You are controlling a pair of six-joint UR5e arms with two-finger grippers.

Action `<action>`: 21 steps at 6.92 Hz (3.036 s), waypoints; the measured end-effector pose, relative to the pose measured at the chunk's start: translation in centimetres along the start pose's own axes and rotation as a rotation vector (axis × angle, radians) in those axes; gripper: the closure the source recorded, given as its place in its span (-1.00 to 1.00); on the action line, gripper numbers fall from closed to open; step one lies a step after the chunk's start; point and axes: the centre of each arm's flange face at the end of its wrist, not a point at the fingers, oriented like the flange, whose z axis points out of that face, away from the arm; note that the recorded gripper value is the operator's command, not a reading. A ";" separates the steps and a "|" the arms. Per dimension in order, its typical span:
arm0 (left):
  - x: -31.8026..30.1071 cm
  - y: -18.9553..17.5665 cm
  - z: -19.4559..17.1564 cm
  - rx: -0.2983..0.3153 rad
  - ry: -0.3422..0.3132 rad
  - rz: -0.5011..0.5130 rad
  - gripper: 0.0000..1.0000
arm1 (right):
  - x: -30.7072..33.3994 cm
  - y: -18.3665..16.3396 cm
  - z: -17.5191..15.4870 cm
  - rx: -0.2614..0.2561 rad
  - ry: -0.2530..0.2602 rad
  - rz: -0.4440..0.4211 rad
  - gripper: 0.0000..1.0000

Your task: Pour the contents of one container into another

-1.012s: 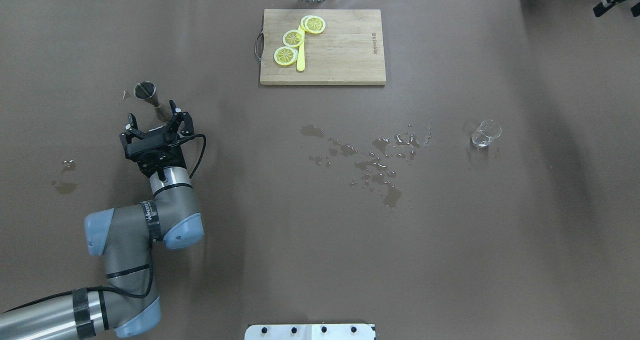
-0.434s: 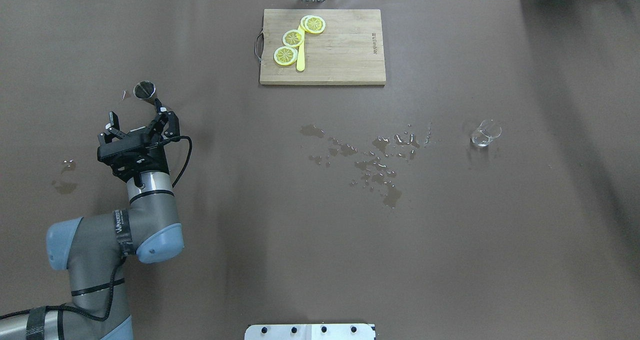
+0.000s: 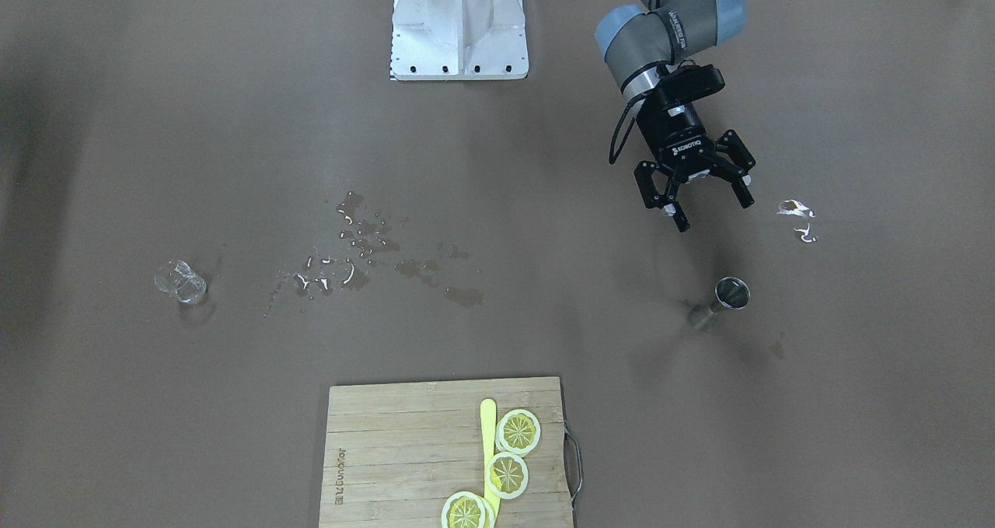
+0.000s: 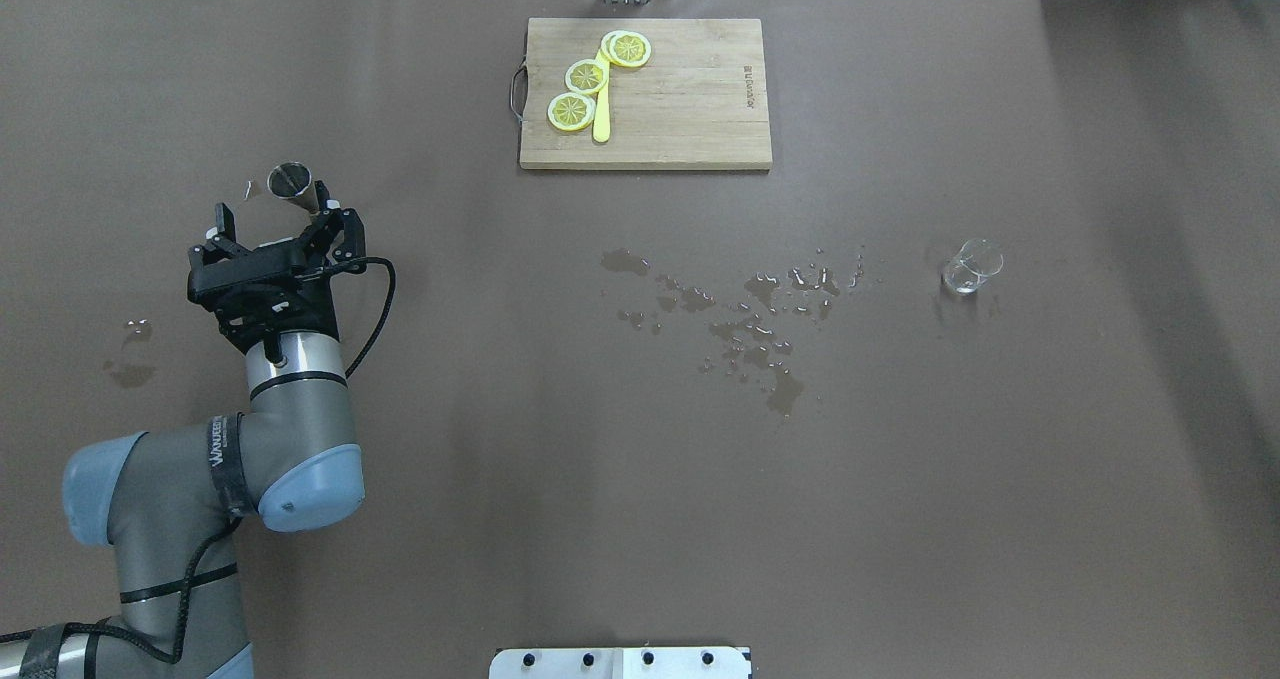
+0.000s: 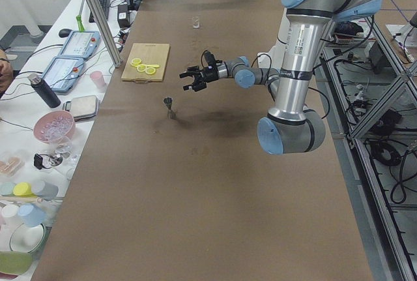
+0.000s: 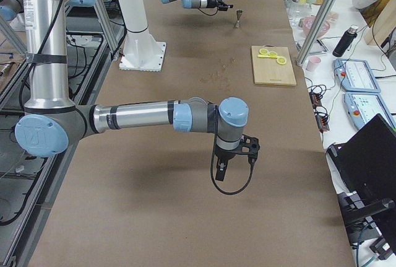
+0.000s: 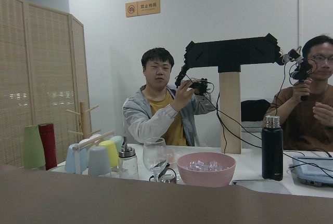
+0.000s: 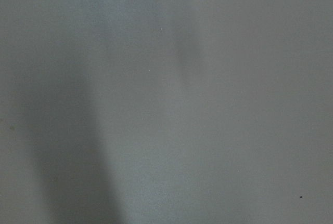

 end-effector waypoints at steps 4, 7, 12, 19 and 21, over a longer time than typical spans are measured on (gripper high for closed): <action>3.6 -8.0 2.7 -0.319 0.163 0.332 -0.97 | 0.6 1.0 0.4 -0.008 -0.002 0.015 -1.00; 0.2 -12.0 13.3 -0.515 0.392 0.443 -0.97 | -0.1 0.8 -0.2 0.005 -0.009 0.000 -1.00; -22.4 -11.4 34.3 -0.901 0.611 0.503 -0.97 | 0.1 1.0 -0.2 0.004 -0.004 0.007 -1.00; -49.6 -10.5 30.4 -1.392 0.415 0.193 -0.97 | 0.5 0.8 0.5 -0.010 -0.008 0.019 -1.00; -55.5 -7.7 27.4 -1.441 0.366 0.148 -0.97 | 0.6 0.9 0.7 -0.015 -0.008 0.021 -1.00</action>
